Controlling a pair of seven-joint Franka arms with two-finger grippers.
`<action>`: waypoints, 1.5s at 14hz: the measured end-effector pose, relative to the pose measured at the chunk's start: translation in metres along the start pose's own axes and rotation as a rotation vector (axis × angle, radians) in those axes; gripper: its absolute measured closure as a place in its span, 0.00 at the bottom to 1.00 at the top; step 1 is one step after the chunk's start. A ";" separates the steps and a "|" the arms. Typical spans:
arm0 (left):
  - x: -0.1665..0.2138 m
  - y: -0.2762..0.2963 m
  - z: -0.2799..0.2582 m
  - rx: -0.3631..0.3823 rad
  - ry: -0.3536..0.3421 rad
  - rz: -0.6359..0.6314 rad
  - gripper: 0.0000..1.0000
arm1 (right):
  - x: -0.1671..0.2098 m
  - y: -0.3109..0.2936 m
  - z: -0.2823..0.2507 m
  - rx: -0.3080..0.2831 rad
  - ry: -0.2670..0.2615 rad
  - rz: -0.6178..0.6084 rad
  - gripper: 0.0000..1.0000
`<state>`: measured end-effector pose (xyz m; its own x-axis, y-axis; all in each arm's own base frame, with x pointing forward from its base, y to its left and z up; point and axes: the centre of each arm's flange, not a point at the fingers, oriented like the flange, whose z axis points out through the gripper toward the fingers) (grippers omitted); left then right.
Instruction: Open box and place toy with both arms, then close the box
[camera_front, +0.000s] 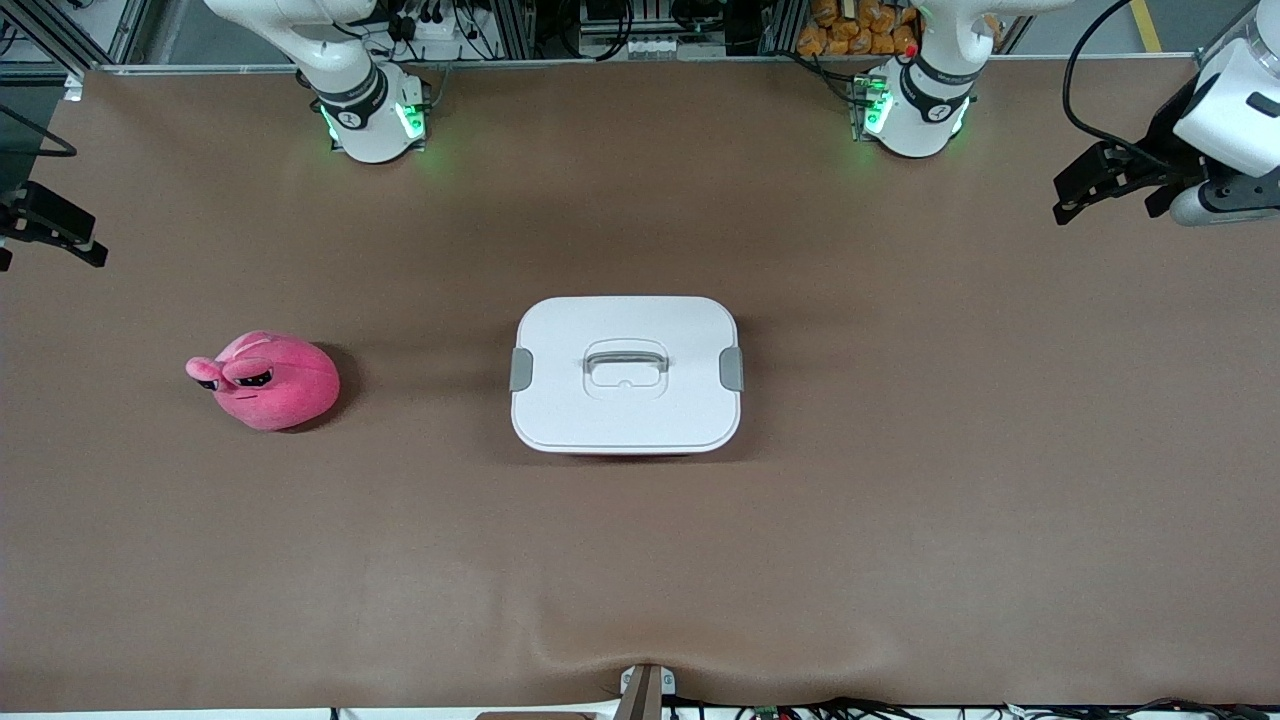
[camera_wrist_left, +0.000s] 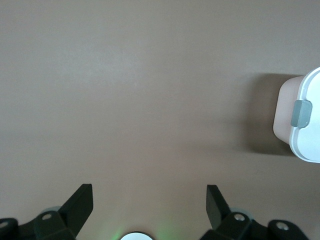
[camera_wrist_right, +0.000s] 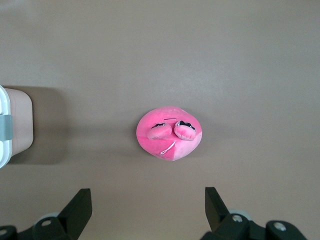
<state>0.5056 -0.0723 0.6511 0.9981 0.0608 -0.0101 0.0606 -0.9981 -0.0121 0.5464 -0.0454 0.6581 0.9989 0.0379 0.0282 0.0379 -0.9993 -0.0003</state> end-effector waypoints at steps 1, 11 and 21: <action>0.000 0.000 0.000 0.000 0.000 0.000 0.00 | 0.000 0.000 0.000 0.000 0.000 0.000 0.00; 0.002 -0.001 0.002 0.001 -0.007 -0.002 0.00 | 0.000 0.000 0.000 0.000 0.000 0.000 0.00; 0.002 -0.002 0.008 0.006 -0.040 -0.004 0.00 | 0.013 0.000 0.025 0.002 -0.047 -0.001 0.00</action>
<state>0.5070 -0.0706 0.6436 0.9966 0.0657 -0.0497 0.0649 -0.9977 -0.0185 0.5597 -0.0450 0.6336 0.9991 0.0390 -0.0189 0.0390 -0.9992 -0.0027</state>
